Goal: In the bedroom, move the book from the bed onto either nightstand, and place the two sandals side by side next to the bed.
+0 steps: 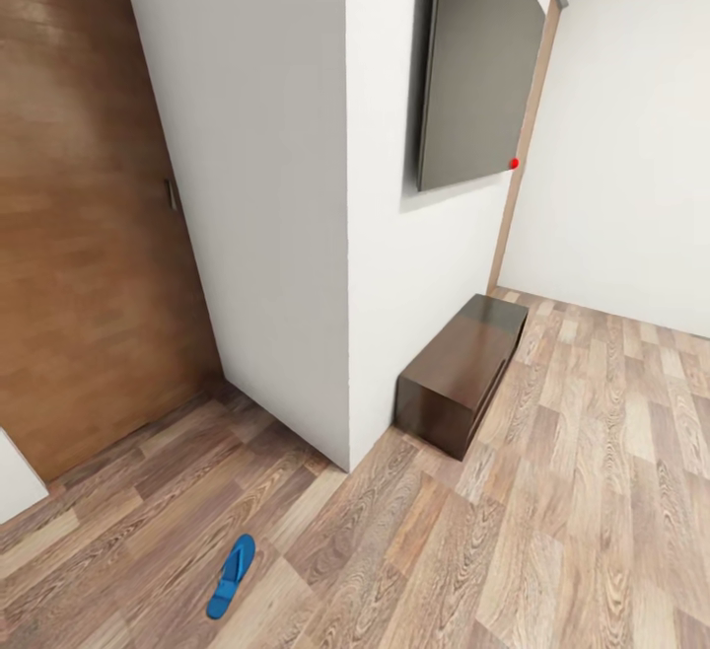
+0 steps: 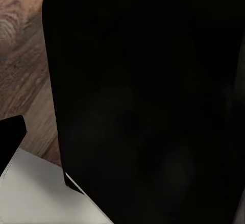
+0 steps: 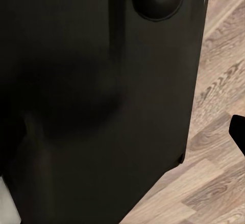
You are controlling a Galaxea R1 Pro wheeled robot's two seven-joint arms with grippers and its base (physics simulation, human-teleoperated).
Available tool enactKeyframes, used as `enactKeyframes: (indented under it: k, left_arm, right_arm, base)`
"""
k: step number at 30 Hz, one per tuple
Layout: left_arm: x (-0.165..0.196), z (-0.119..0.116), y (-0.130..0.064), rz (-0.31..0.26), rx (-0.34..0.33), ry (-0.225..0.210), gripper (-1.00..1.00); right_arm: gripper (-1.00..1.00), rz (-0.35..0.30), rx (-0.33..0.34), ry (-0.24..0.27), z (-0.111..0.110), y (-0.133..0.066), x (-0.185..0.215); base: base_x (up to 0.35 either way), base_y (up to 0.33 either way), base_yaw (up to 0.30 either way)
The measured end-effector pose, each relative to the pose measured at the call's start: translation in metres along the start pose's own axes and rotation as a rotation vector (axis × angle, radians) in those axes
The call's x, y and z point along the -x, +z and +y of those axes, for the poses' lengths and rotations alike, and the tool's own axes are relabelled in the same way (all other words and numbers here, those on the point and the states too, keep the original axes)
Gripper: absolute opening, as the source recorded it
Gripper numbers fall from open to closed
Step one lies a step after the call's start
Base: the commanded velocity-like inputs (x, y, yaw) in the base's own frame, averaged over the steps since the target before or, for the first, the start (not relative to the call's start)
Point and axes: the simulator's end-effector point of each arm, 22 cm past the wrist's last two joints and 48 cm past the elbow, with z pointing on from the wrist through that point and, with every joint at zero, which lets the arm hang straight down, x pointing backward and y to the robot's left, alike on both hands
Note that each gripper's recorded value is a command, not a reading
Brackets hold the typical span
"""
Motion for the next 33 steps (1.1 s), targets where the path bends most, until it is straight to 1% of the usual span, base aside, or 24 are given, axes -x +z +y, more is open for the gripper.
enactKeyframes:
  k: [27, 33]
  left_arm:
    - [0.0014, -0.0011, 0.0001, -0.005, -0.001, -0.002, 1.0]
    - [0.0015, -0.0011, 0.0001, -0.005, -0.001, -0.002, 1.0]
  right_arm:
    - [1.0, -0.002, 0.001, -0.003, 0.0004, 0.0, 0.001]
    - [1.0, -0.002, 0.001, -0.003, 0.0004, 0.0, 0.001]
  base:
    - [0.015, 0.051, 0.0]
    - [0.0, 0.101, 0.0]
